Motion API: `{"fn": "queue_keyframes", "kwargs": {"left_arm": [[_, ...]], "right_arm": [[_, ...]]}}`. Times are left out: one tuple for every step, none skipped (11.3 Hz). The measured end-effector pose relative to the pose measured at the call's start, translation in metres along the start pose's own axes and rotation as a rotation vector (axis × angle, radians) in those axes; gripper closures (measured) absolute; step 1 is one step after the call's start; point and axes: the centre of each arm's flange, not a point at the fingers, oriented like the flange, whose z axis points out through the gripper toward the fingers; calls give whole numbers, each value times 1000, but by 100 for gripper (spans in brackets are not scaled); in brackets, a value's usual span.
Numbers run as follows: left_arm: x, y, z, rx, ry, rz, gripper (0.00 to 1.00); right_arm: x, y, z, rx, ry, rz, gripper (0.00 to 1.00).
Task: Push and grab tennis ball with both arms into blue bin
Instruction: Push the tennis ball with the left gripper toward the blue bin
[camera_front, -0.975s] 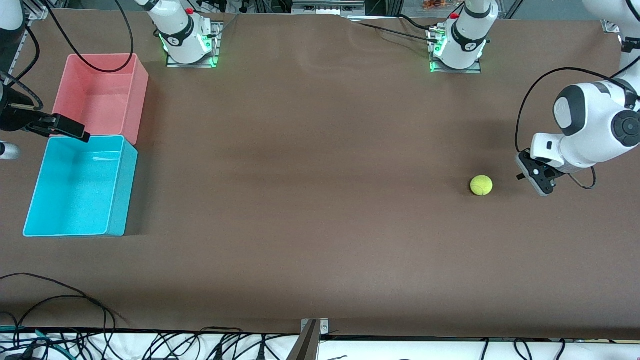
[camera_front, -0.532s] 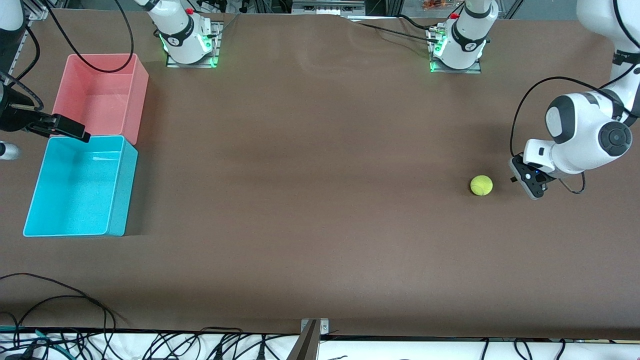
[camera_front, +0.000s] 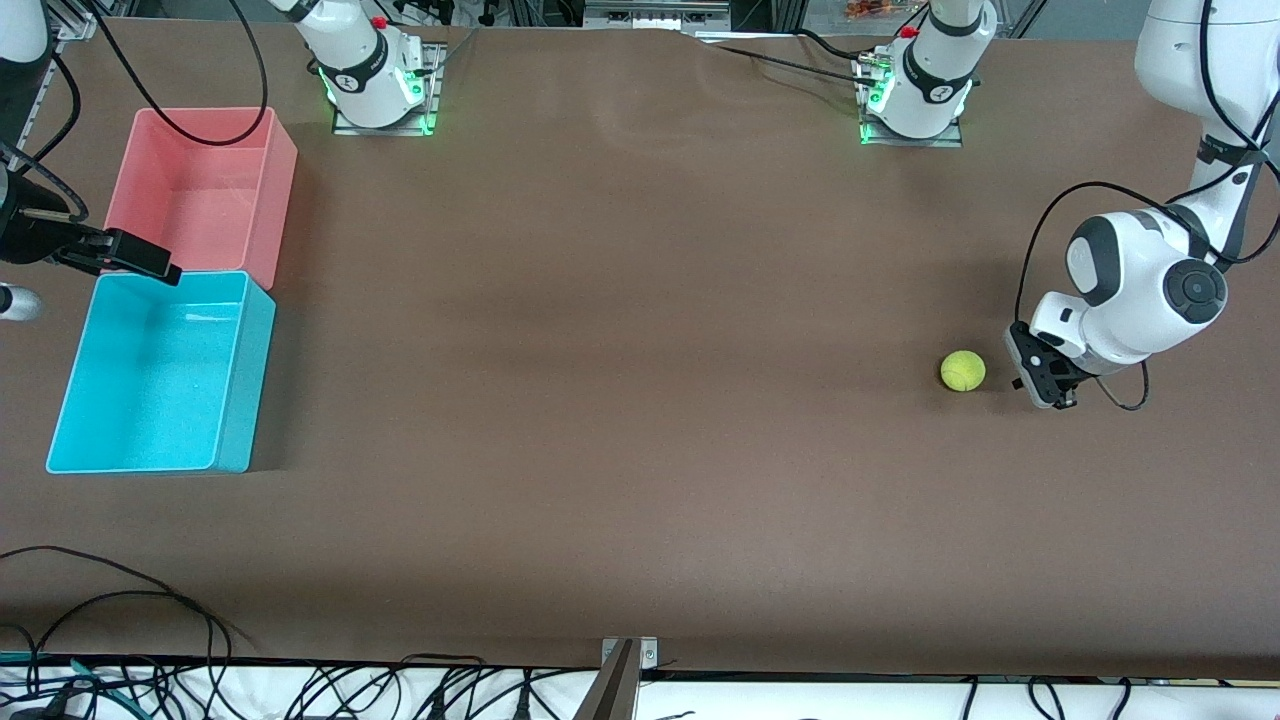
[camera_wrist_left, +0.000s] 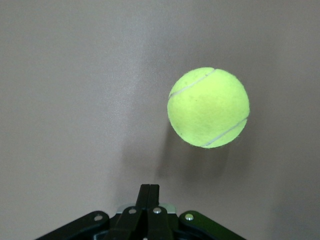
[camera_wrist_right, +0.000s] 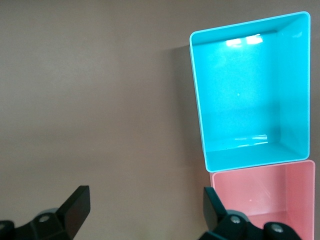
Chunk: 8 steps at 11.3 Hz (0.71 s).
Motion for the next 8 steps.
{"fn": "queue_keyframes", "kwargs": {"left_arm": [[0, -1, 2, 8, 1, 31, 99], [0, 0, 4, 8, 1, 64, 99], [0, 3, 9, -3, 0, 84, 99], [-1, 10, 17, -22, -1, 92, 99], [-1, 17, 23, -34, -1, 97, 99], [-1, 20, 27, -39, -1, 100, 99], [1, 21, 28, -40, 0, 102, 99], [2, 21, 28, -39, 0, 105, 99]], "right_arm": [[0, 0, 0, 0, 0, 0, 0], [0, 0, 0, 0, 0, 0, 0], [0, 0, 1, 0, -1, 0, 0], [1, 0, 1, 0, -2, -1, 0], [1, 0, 2, 0, -3, -1, 0], [1, 0, 2, 0, -4, -1, 0], [2, 0, 3, 0, -6, -1, 0], [2, 0, 4, -1, -7, -1, 0]]}}
